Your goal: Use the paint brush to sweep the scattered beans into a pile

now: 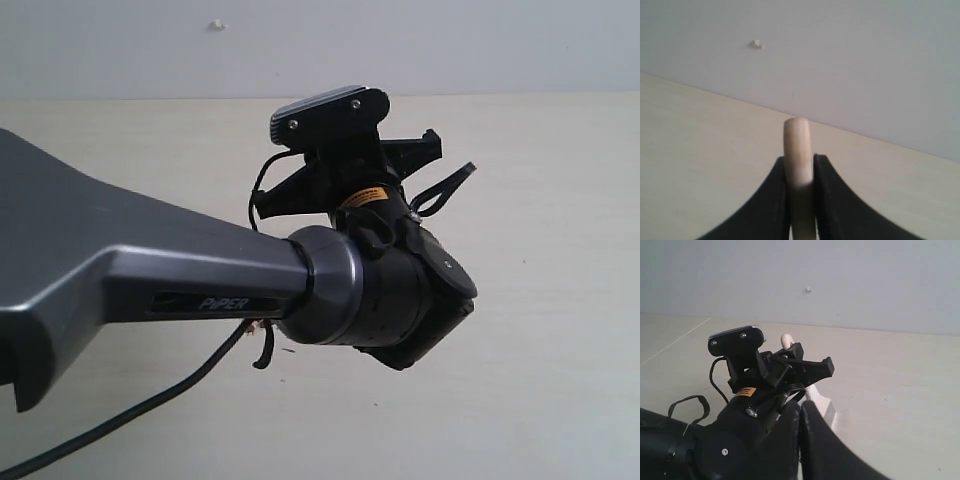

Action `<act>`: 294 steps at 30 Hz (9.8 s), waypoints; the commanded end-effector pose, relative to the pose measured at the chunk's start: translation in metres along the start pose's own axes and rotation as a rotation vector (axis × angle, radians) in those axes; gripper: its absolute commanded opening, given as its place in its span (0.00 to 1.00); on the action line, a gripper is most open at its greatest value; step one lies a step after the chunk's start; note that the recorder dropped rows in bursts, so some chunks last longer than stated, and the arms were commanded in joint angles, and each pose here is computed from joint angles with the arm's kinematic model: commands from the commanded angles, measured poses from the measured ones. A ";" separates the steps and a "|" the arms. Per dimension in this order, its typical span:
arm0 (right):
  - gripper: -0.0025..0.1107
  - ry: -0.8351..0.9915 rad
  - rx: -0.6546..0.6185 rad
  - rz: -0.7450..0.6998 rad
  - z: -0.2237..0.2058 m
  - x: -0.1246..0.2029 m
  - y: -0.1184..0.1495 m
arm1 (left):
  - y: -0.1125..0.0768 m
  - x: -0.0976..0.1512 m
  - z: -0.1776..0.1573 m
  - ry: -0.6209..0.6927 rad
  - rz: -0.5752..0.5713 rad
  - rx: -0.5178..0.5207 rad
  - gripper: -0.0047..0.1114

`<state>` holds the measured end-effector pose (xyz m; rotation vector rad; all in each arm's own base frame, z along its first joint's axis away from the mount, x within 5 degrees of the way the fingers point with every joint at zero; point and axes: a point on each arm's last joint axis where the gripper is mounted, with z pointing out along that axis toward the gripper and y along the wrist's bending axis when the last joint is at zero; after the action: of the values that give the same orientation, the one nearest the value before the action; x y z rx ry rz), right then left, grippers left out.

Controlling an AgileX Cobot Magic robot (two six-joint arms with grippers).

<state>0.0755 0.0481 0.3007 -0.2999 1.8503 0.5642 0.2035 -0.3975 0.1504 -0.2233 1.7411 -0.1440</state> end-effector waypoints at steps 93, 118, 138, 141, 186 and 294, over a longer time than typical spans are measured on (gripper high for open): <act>0.02 -0.010 -0.007 -0.004 0.000 0.000 0.000 | -0.045 -0.012 0.039 0.028 0.018 -0.037 0.04; 0.02 -0.010 -0.006 -0.006 0.000 0.000 0.000 | -0.043 -0.031 0.033 0.100 0.101 -0.073 0.04; 0.02 -0.010 -0.006 -0.006 0.000 0.000 0.000 | -0.033 -0.037 0.053 0.094 0.120 -0.117 0.04; 0.02 -0.010 -0.006 -0.006 0.000 0.000 0.000 | -0.033 -0.037 0.053 0.095 0.132 -0.116 0.04; 0.02 -0.010 -0.006 -0.006 0.000 0.000 0.000 | -0.067 -0.090 -0.028 0.015 0.315 0.098 0.04; 0.02 -0.027 -0.017 -0.001 0.000 -0.001 0.001 | 0.200 -0.110 -0.011 -0.094 0.338 0.155 0.04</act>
<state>0.0756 0.0486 0.3021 -0.3002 1.8340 0.5725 0.2009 -0.1844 0.2062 0.1514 1.6669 0.0384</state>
